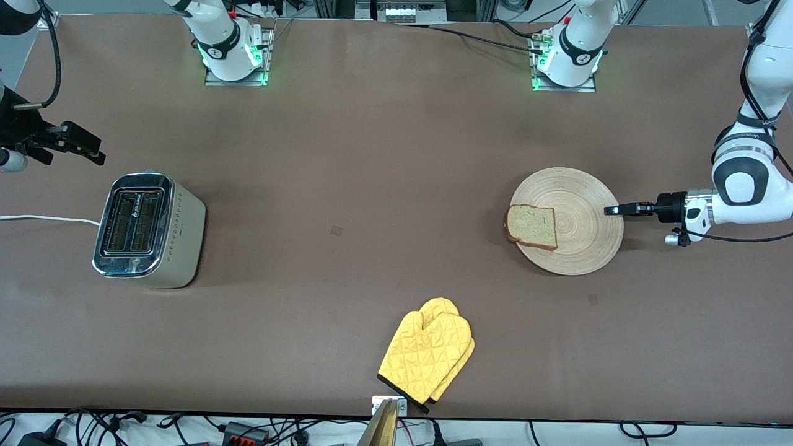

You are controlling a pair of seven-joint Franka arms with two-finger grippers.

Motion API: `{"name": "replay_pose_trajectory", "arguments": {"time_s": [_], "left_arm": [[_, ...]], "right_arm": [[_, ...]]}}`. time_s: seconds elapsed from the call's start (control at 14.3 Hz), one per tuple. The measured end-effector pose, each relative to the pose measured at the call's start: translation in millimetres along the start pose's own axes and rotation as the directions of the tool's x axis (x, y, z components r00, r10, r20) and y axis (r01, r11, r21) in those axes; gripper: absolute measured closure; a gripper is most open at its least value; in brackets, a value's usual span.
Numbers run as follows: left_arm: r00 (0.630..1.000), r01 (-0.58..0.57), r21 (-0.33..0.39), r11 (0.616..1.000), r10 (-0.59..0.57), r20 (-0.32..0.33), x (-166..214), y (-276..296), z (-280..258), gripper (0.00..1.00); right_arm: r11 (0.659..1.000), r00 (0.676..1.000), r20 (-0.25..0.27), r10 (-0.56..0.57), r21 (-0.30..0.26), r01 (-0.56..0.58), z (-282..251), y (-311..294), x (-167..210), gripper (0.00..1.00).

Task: Move plate and put bread in toaster
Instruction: 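Push the wooden plate with the left gripper toward the silver toaster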

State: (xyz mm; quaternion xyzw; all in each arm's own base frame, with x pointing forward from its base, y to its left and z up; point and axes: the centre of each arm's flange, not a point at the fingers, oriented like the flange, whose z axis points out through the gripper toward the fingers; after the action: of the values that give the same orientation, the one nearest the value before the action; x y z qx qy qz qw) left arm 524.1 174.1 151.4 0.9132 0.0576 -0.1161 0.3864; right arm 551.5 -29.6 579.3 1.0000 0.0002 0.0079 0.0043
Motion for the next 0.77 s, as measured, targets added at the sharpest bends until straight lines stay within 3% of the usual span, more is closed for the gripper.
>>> {"name": "replay_pose_trajectory", "arguments": {"time_s": [0.77], "left_arm": [[0.996, -0.077, -0.175, 0.982, 0.085, 0.039, 8.9, 36.6, 28.7, 0.91]], "right_arm": [[1.0, 1.0, 0.0, 0.0, 0.0, 0.0, -0.1, 0.0, 0.0, 0.0]]}}
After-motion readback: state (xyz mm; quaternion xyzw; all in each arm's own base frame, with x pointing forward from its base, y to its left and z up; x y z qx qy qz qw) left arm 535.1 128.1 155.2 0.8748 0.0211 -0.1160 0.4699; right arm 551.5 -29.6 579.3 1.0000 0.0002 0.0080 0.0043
